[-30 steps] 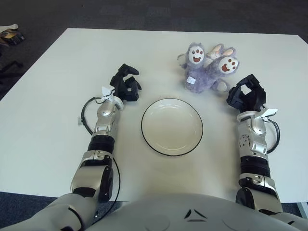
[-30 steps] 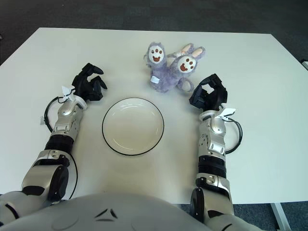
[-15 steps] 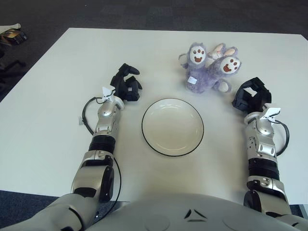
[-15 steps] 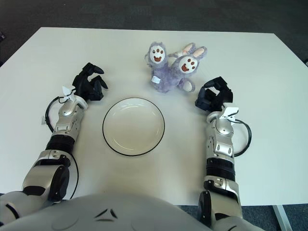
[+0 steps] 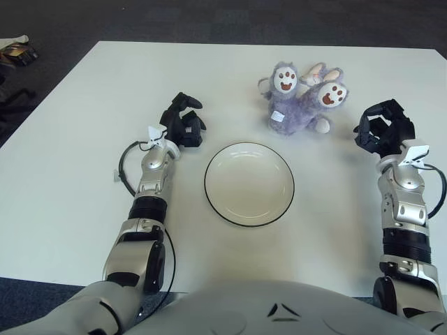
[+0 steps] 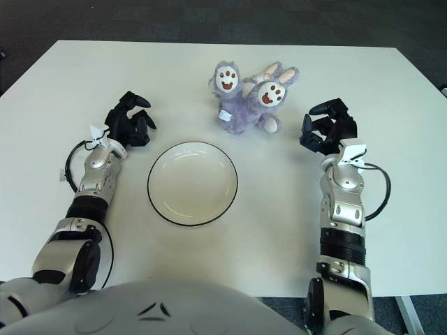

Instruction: Put the doll into the plate.

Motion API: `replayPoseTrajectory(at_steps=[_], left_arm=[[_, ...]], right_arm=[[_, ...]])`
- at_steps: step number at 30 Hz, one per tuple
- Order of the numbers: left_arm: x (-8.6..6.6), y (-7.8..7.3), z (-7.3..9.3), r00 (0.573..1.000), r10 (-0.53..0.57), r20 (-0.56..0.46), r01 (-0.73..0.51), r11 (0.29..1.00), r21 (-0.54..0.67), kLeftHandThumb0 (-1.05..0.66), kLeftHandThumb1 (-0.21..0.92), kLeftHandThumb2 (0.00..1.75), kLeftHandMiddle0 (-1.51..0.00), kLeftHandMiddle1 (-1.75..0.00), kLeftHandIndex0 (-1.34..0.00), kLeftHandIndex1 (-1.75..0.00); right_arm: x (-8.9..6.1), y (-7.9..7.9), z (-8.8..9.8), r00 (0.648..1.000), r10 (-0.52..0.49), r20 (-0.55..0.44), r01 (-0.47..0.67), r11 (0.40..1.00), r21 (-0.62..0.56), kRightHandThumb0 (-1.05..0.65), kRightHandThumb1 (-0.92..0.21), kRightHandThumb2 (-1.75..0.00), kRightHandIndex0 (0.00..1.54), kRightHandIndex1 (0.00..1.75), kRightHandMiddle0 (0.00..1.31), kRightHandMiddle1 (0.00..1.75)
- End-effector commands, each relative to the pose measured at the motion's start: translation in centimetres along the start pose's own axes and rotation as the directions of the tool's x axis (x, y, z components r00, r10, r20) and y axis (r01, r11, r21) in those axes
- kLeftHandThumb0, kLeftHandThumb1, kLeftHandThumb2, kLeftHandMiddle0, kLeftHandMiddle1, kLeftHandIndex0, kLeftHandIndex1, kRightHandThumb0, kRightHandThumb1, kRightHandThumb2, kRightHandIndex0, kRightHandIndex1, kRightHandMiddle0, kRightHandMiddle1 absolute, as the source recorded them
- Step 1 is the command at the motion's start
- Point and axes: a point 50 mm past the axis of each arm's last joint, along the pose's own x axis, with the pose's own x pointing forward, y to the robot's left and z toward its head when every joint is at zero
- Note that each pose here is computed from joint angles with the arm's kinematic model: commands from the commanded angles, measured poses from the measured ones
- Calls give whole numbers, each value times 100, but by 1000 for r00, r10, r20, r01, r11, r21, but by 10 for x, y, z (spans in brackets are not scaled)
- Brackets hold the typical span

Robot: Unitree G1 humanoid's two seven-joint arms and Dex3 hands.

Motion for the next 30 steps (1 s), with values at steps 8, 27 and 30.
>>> replayPoseTrajectory(at_steps=[8, 27, 30], left_arm=[[-15, -1, -24, 994, 16, -110, -19, 1000, -24, -1, 26, 138, -72, -167, -40, -175], [-15, -2, -24, 994, 19, -104, -22, 1000, -21, -1, 25, 140, -71, -170, -40, -175], [-15, -3, -24, 995, 22, -102, -24, 1000, -17, -1, 25, 141, -71, -172, -40, -175]], right_arm=[[16, -11, 27, 992, 108, 62, -93, 974, -205, -48, -30, -105, 1, 107, 0, 129], [41, 1, 57, 951, 284, 124, -113, 690, -715, -81, -43, -80, 11, 84, 0, 97], [43, 4, 61, 936, 333, 114, -132, 633, -763, -91, -51, -69, 12, 83, 0, 87]])
